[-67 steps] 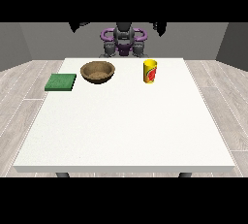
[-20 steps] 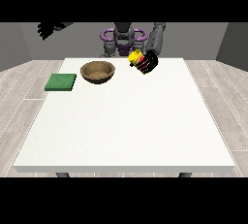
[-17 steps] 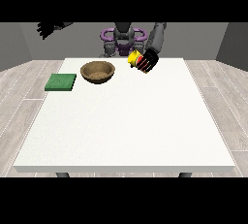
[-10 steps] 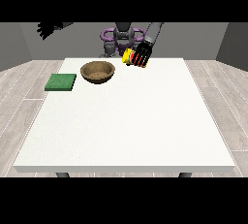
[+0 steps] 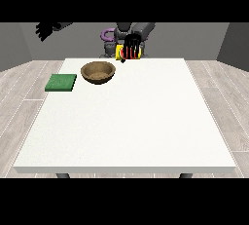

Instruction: Pick the cup and pour the ball into the bowl, then pick the bowl and place it on the pad

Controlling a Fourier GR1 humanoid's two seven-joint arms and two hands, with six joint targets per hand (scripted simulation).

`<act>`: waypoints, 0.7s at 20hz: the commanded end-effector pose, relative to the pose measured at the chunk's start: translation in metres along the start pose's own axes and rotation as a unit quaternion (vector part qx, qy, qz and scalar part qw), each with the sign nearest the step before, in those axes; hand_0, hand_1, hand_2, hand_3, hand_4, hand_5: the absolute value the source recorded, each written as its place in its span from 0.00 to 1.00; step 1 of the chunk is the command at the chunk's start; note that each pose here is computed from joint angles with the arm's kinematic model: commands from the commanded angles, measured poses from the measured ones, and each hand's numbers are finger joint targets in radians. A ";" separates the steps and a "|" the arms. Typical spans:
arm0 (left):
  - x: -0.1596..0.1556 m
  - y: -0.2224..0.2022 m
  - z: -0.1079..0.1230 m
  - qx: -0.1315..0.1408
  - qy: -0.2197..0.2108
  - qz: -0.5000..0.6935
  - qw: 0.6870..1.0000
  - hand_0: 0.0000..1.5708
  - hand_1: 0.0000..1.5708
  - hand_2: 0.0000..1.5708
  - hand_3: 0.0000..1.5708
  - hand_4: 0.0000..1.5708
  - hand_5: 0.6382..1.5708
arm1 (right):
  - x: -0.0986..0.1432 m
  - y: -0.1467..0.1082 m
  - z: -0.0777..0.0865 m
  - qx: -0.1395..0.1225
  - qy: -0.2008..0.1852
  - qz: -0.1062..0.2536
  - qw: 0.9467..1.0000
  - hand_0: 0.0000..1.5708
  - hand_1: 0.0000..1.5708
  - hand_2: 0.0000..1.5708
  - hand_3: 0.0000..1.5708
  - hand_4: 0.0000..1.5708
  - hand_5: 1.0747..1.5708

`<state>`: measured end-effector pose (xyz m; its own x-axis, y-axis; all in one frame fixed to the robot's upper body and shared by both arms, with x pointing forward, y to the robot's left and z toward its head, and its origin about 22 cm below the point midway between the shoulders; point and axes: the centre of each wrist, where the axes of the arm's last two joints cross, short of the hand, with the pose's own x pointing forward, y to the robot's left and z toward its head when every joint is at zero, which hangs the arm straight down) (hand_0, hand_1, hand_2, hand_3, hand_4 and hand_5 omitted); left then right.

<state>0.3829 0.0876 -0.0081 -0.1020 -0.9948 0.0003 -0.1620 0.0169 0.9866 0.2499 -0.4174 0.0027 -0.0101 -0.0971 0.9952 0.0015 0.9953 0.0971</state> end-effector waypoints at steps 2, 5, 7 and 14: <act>0.032 0.006 0.011 0.005 0.006 -0.081 0.997 0.42 0.42 1.00 0.76 0.56 1.00 | 0.001 0.015 -0.020 0.024 0.004 0.003 1.000 0.00 0.00 0.00 0.00 0.42 0.98; 0.038 0.012 0.008 -0.001 -0.011 -0.130 0.992 0.26 0.26 0.96 0.82 0.45 0.99 | 0.012 0.017 -0.028 0.023 -0.012 0.003 1.000 0.00 0.00 0.00 0.00 0.43 0.98; 0.050 0.022 0.009 -0.017 -0.042 -0.158 0.986 0.13 0.13 0.76 0.87 0.43 1.00 | -0.003 0.015 -0.022 0.010 0.009 -0.013 1.000 0.00 0.00 0.00 0.00 0.42 0.98; 0.071 0.045 0.015 -0.013 -0.052 -0.151 0.987 0.00 0.00 0.75 0.94 0.58 1.00 | -0.024 0.046 -0.023 0.035 0.016 -0.009 0.999 0.00 0.00 0.00 0.00 0.45 1.00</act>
<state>0.3600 0.0207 0.0333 -0.1479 -0.9300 -0.3366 -0.1785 -0.3097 0.9339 0.2813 -0.3874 0.0004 -0.0055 -0.1059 0.9944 -0.0663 0.9922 0.1053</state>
